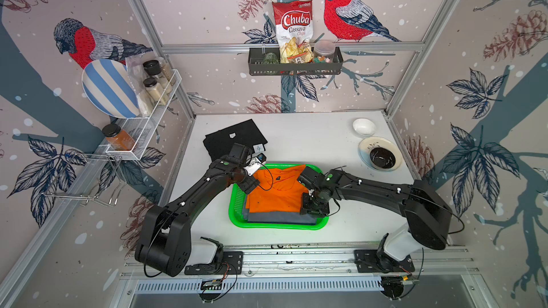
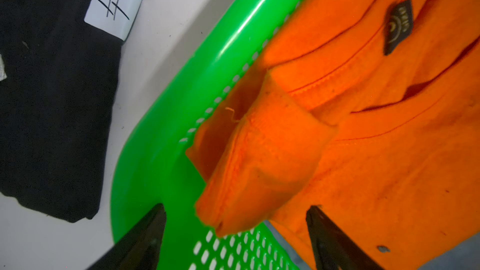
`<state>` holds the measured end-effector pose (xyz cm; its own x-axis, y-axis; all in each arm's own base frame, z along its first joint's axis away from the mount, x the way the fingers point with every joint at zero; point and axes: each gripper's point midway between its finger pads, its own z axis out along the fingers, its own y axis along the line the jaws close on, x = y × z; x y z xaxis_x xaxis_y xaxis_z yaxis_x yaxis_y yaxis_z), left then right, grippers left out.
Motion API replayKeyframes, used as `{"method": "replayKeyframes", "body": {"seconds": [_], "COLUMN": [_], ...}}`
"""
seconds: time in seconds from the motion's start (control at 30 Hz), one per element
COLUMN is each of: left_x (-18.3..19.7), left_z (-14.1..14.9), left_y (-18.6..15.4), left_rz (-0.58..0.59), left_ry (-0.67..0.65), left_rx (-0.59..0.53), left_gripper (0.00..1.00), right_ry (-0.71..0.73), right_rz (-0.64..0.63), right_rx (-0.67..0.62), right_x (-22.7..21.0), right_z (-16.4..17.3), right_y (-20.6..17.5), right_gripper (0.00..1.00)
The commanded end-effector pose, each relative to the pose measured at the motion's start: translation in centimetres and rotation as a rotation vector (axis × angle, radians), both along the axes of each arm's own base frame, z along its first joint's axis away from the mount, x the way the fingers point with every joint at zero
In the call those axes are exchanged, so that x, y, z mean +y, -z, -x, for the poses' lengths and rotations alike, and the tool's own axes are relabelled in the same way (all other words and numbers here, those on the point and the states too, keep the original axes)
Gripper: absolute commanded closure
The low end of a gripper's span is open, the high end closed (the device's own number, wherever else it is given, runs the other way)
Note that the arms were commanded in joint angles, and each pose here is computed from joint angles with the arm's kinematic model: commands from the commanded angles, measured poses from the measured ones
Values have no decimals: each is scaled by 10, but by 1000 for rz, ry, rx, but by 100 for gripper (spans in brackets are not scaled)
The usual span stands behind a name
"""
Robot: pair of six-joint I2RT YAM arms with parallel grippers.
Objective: Put the folded t-shirts into the basket
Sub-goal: Place the T-shirt in the bin.
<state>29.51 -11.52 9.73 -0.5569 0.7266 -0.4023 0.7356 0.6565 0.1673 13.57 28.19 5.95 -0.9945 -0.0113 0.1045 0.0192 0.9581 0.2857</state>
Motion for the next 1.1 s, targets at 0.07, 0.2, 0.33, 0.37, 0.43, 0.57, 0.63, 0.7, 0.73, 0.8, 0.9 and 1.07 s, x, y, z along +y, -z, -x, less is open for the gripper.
{"method": "replayKeyframes", "body": {"seconds": [0.07, 0.2, 0.33, 0.37, 0.43, 0.57, 0.63, 0.7, 0.73, 0.8, 0.9, 1.07], "left_x": [-1, -2, 10, 14, 21, 27, 29, 32, 33, 37, 39, 41], "left_z": [5, 8, 0, -1, -3, -3, -4, -5, -5, -5, 0, 5], "left_y": [-23, -50, -69, -71, -70, -62, -59, -58, -56, -51, -42, -30], "left_rz": [74, 218, 260, 253, 248, 244, 241, 233, 226, 204, 178, 170], "left_ry": [-68, -143, -203, -214, -234, -260, -271, -279, -280, -273, -242, -230], "left_rx": [44, 94, 67, 59, 50, 54, 53, 47, 42, 41, 50, 73], "left_gripper": [15, 13, 13, 13, 13, 14, 14, 15, 15, 15, 15, 17], "right_ry": [28, 34, 35, 31, 33, 37, 36, 34, 30, 25, 17, -2], "right_rz": [-10, 5, 48, 67, 111, 92, 73, 71, 73, 79, 81, 81], "right_rx": [-76, -102, -82, -81, -93, -97, -96, -99, -101, -101, -99, -91], "right_x": [8, 7, 2, -1, -9, -7, -1, 1, 2, 3, 4, 0], "right_z": [-13, -21, -20, -20, -21, -22, -23, -24, -25, -26, -26, -21], "right_y": [-22, -26, -14, -10, -5, 4, 7, 10, 11, 15, 16, 7], "right_gripper": [52, 53, 50, 48, 46, 51, 55, 58, 59, 63, 74, 87]}}
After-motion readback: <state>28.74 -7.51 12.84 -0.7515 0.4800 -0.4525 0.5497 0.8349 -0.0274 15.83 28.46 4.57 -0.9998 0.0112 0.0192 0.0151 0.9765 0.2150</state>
